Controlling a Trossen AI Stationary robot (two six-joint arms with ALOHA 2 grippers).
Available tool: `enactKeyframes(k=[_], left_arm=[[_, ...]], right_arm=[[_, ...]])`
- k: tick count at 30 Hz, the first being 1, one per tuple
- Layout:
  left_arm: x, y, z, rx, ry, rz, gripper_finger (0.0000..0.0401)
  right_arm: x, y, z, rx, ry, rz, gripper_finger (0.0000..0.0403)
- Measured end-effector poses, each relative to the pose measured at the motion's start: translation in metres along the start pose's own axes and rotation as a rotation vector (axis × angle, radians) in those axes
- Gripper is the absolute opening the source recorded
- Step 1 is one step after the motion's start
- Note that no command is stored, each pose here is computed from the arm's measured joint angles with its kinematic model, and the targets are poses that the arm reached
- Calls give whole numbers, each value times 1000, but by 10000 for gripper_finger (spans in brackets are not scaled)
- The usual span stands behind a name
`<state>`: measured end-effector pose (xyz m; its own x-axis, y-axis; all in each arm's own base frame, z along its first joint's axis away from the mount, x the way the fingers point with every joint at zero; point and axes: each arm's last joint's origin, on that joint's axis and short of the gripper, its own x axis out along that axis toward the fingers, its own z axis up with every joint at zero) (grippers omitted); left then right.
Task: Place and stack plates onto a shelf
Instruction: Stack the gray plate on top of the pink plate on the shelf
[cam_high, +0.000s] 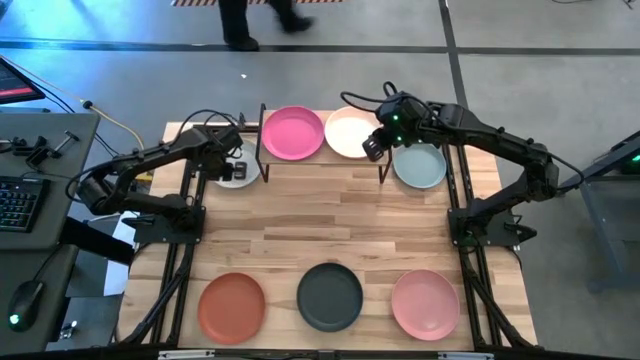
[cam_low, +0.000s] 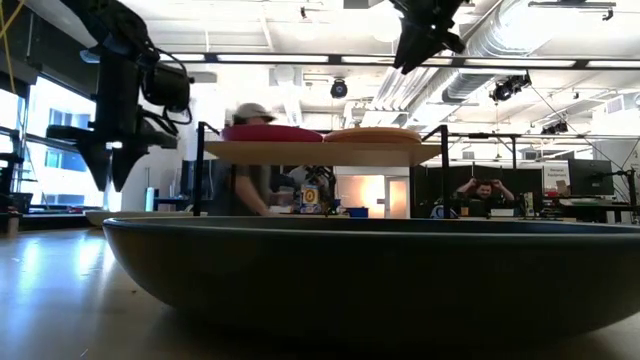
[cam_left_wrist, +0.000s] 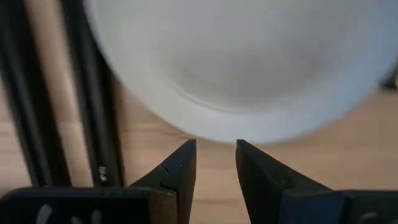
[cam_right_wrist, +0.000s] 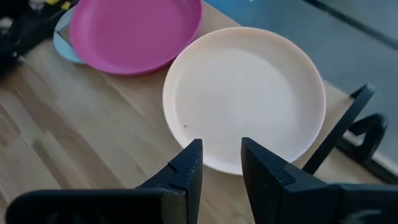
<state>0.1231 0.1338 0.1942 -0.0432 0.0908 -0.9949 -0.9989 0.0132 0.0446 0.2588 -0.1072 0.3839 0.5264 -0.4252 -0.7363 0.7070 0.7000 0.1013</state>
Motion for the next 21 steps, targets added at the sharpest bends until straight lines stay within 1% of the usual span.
enactKeyframes(k=[5, 10, 15, 21], left_arm=[[1, 8, 7, -208, -45, 50, 103], [5, 16, 15, -362, -67, 100, 103], [15, 23, 24, -424, -23, 152, 103], [29, 29, 33, -475, 52, 181, 103]], right_arm=[[1, -5, 2, -104, 0, 9, 90], [1, -4, 2, -188, 2, 19, 90], [1, -4, 2, -267, 1, 20, 90], [1, -4, 2, -295, 8, 27, 90]])
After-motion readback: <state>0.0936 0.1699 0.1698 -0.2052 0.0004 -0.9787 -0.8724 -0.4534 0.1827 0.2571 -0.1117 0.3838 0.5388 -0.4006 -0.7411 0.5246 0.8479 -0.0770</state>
